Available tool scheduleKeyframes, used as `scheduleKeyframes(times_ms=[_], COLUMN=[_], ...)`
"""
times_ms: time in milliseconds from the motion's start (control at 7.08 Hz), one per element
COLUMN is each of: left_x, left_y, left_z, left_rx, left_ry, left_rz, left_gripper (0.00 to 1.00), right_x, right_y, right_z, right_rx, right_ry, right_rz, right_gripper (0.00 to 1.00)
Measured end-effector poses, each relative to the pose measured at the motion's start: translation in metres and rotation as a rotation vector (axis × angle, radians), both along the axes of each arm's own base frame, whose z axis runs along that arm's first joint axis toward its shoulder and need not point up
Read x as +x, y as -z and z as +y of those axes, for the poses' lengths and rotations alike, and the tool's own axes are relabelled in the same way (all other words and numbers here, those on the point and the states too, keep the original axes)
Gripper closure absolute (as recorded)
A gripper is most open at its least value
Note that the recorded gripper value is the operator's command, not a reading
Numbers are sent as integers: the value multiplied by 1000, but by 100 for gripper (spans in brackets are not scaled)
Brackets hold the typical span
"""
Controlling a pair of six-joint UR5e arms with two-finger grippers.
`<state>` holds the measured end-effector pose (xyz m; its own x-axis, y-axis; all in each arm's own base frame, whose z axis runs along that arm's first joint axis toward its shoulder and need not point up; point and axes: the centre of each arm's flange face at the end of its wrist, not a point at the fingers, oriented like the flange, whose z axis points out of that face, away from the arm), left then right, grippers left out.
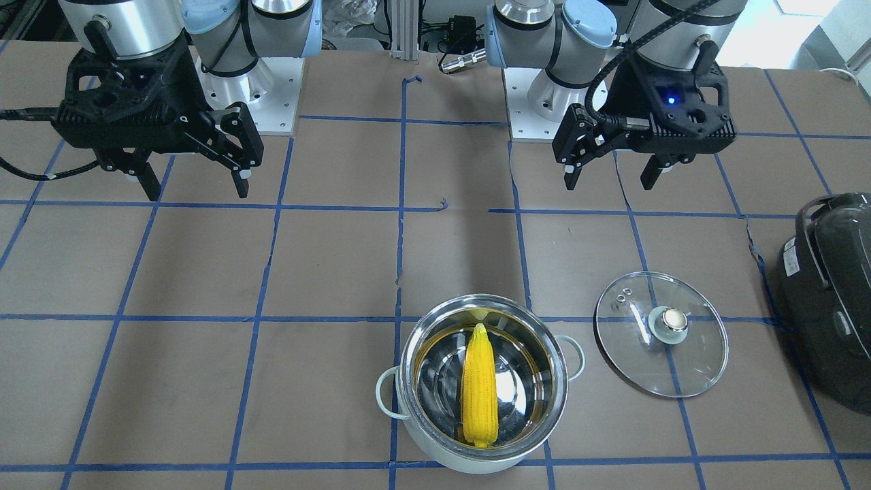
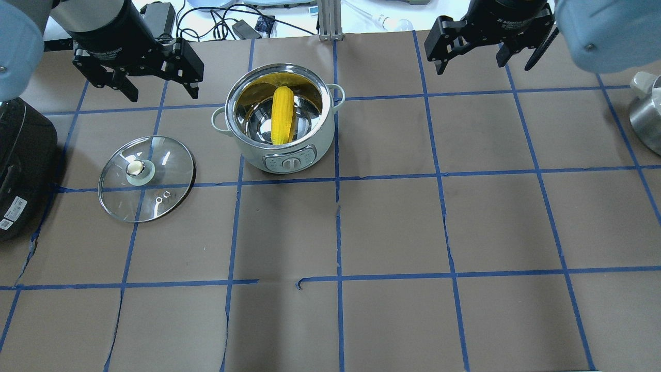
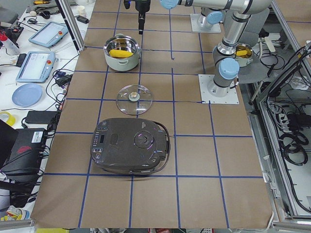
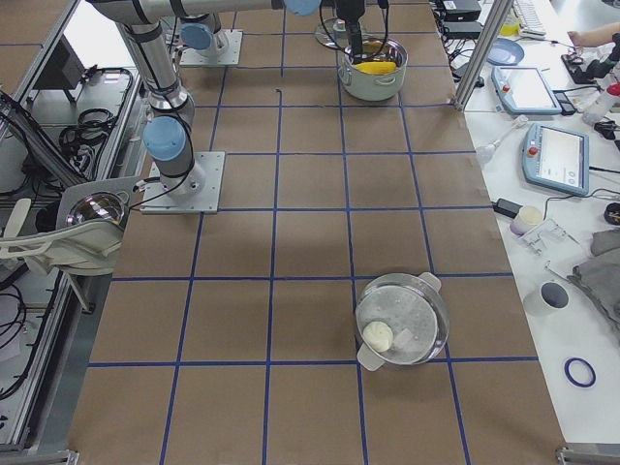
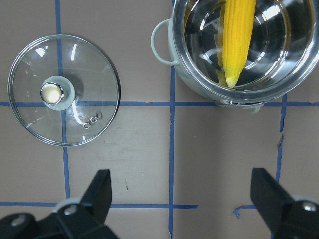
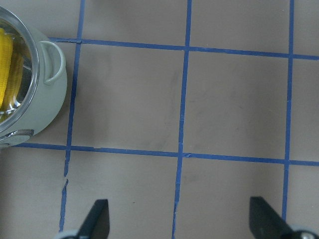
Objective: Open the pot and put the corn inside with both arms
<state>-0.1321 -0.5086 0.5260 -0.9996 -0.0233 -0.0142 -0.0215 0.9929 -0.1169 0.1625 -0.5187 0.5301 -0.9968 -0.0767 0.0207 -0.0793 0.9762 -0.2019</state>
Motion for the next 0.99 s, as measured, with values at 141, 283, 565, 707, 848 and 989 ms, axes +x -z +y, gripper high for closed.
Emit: scheduleKeyframes(times_ms=[141,283,565,707,848,989], left_x=[1,1,1,1,1,1], left_y=[0,0,0,0,0,0], left_z=[0,0,0,0,0,0], left_rx=[1,1,0,0,0,0], left_ry=[-1,-2,-2,-2,-2,-2], left_rz=[0,0,1,1,1,1], left_gripper=[0,0,0,0,0,0], right_x=[0,0,0,0,0,0], right_y=[1,2,4,5,5,6], right_z=[0,0,0,0,0,0], right_rx=[2,4,7,9,10,11], right_ry=[0,0,0,0,0,0], right_rz=[0,1,1,1,1,1], right_gripper=[0,0,0,0,0,0])
